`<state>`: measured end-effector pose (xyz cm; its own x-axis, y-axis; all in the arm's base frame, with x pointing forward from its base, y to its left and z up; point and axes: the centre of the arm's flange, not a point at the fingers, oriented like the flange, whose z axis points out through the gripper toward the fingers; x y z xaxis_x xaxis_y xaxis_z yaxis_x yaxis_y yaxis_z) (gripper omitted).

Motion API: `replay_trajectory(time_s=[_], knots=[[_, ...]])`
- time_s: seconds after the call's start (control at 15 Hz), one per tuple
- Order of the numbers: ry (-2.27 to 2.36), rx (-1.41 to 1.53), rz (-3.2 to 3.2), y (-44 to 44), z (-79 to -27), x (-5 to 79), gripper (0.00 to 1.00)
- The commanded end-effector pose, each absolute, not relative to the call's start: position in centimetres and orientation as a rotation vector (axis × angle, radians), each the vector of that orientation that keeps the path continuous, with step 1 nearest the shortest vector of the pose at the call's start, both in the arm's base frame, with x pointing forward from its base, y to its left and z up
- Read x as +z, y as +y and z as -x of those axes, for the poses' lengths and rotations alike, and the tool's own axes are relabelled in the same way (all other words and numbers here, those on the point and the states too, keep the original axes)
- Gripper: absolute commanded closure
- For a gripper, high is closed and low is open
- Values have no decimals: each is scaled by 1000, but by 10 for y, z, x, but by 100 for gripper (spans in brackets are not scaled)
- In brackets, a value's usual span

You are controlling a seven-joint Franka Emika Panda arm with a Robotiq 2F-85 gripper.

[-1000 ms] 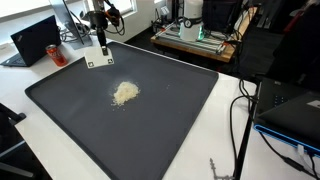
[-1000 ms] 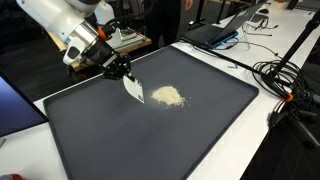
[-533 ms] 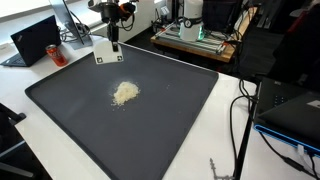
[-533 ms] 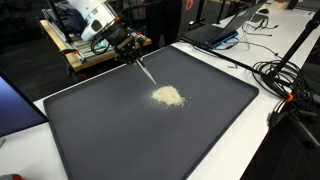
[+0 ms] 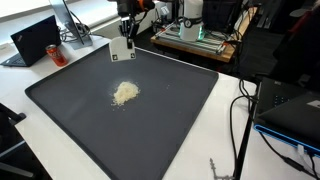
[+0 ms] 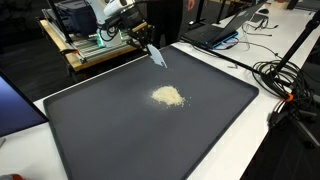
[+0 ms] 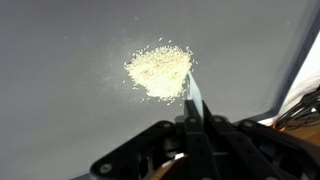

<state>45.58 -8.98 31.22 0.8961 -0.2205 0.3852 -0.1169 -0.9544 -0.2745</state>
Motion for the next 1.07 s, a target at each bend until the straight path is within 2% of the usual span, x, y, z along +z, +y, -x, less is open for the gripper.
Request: replay_trajectory(time_s=[0.0,0.33,1.0], knots=[[172,-558,2939,-54,-455,337,99],[-18,-449,3118,-20,-489,345,99],[-486,-295,3344,75,-516,384,99]])
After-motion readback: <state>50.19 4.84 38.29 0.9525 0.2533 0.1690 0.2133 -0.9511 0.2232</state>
